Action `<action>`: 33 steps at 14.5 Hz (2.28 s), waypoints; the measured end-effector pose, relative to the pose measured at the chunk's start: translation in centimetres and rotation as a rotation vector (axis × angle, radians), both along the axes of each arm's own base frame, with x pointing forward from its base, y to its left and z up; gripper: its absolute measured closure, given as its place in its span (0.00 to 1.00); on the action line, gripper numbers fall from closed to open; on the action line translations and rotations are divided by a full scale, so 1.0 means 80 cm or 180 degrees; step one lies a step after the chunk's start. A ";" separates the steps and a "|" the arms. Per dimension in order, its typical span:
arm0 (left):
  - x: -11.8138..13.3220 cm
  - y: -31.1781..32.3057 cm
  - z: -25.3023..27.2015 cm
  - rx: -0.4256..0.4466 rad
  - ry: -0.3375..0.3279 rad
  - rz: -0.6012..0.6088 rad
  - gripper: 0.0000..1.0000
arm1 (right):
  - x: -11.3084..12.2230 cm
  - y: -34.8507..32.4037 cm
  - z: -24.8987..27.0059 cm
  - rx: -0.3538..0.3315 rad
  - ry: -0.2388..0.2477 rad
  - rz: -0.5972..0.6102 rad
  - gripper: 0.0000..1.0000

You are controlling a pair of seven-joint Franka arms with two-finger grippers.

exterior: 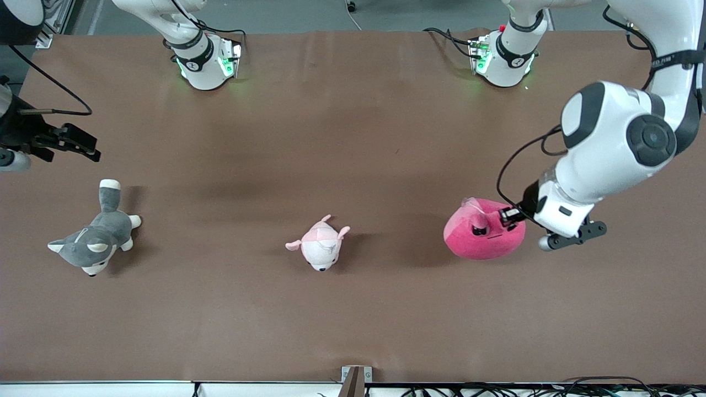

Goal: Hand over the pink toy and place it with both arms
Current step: 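Lift the pink toy with the left gripper while the right gripper approaches, then move the right gripper to the pink toy's ear beside the left gripper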

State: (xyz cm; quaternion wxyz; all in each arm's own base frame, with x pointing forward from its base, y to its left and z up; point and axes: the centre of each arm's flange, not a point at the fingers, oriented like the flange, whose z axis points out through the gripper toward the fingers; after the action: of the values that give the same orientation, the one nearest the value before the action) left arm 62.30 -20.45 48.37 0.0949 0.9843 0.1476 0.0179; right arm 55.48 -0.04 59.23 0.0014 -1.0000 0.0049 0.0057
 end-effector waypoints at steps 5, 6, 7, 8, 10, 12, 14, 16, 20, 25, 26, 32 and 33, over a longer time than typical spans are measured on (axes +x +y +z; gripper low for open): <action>-0.057 -0.141 0.071 -0.0337 -0.0058 0.0113 0.88 | 0.029 0.055 -0.029 0.0052 0.0034 0.0008 0.04; -0.072 -0.166 0.077 -0.0378 -0.0036 0.0099 0.88 | 0.033 0.066 -0.030 0.0072 0.0030 0.0032 0.09; -0.087 -0.189 0.082 -0.0411 -0.0016 0.0080 0.88 | 0.037 0.075 -0.031 0.0133 0.0033 0.0040 0.14; -0.101 -0.212 0.088 -0.0442 -0.0002 0.0073 0.88 | 0.040 0.083 -0.031 0.0238 0.0033 0.0043 0.14; -0.126 -0.251 0.102 -0.0513 0.0012 0.0097 0.88 | 0.044 0.097 -0.024 0.0531 0.0018 0.0019 0.18; -0.142 -0.283 0.110 -0.0593 0.0019 0.0071 0.88 | 0.046 0.111 -0.017 0.0743 -0.0011 0.0007 0.22; -0.152 -0.310 0.107 -0.0705 0.0005 0.0078 0.88 | 0.047 0.137 -0.011 0.0801 -0.0092 -0.0081 0.24; -0.158 -0.336 0.098 -0.0836 -0.0026 0.0073 0.88 | 0.046 0.177 -0.011 0.0826 -0.0158 -0.0194 0.27; -0.168 -0.376 0.076 -0.1027 -0.0029 0.0092 0.88 | 0.039 0.225 -0.012 0.0976 -0.0118 -0.0271 0.29; -0.165 -0.387 0.062 -0.1124 -0.0032 0.0137 0.88 | 0.028 0.258 -0.007 0.1283 0.0021 -0.0278 0.29; -0.164 -0.389 0.060 -0.1129 -0.0028 0.0135 0.88 | 0.025 0.267 -0.007 0.1285 0.0047 -0.0307 0.29; -0.165 -0.392 0.054 -0.1136 -0.0012 0.0130 0.89 | 0.005 0.315 -0.006 0.1289 0.0126 -0.0258 0.29; -0.165 -0.393 0.055 -0.1138 -0.0014 0.0130 0.89 | 0.003 0.321 -0.006 0.1291 0.0132 -0.0236 0.29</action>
State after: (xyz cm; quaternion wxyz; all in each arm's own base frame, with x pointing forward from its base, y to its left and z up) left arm 49.14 -51.86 52.74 0.2682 0.9485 0.1682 -0.0046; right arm 55.69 25.60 58.73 0.2027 -0.9780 0.0405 0.0271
